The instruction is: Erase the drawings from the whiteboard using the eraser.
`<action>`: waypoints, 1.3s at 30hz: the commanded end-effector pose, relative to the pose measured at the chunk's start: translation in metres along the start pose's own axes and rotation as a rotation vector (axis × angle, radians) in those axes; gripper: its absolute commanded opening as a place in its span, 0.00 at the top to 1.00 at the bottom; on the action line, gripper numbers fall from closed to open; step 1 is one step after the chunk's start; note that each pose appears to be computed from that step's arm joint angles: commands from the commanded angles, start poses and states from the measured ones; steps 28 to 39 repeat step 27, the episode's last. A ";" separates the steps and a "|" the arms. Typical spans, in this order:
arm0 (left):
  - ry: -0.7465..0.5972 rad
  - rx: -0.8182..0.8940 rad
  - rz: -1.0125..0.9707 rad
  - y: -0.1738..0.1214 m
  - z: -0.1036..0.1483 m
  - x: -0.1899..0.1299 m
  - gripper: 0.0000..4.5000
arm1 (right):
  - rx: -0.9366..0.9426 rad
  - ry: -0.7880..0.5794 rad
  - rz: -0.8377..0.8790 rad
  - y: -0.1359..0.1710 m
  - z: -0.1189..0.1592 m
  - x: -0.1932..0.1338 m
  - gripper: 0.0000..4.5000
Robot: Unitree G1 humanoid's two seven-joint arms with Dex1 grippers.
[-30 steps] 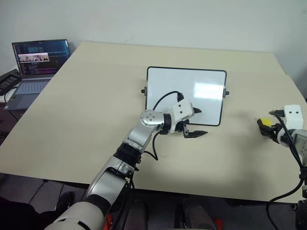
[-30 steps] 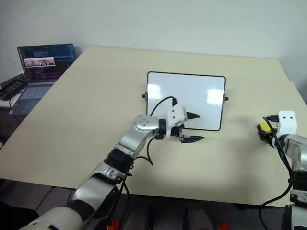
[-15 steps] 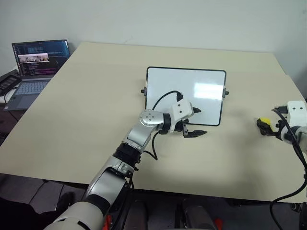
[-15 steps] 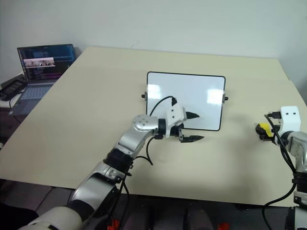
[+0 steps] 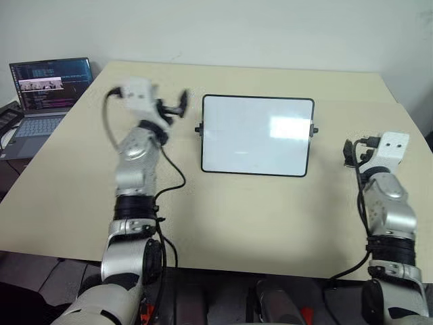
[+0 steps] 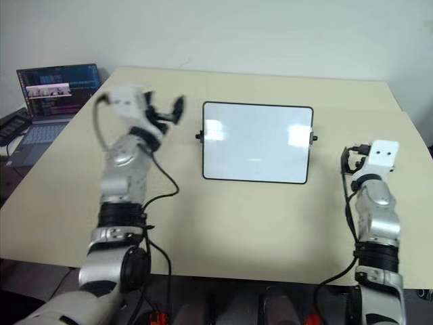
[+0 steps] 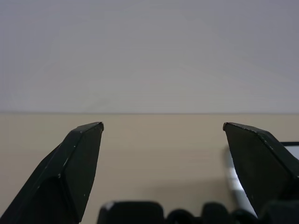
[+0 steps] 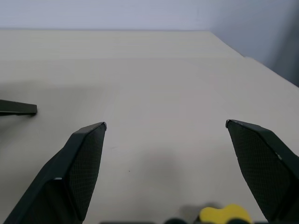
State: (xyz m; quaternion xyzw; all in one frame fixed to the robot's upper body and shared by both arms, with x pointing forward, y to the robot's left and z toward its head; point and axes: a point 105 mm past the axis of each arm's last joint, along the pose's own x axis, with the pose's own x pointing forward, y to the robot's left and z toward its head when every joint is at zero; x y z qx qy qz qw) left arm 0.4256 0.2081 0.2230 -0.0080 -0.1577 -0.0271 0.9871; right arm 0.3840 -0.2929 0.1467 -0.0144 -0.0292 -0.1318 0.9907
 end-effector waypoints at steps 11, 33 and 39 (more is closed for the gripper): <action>0.210 0.144 -0.074 -0.016 -0.090 -0.035 0.00 | 0.074 -0.066 0.120 0.040 -0.004 0.007 0.01; 0.203 0.163 -0.140 -0.024 -0.097 -0.029 0.00 | 0.115 -0.032 0.167 0.073 -0.028 0.003 0.01; 0.203 0.163 -0.140 -0.024 -0.097 -0.029 0.00 | 0.115 -0.032 0.167 0.073 -0.028 0.003 0.01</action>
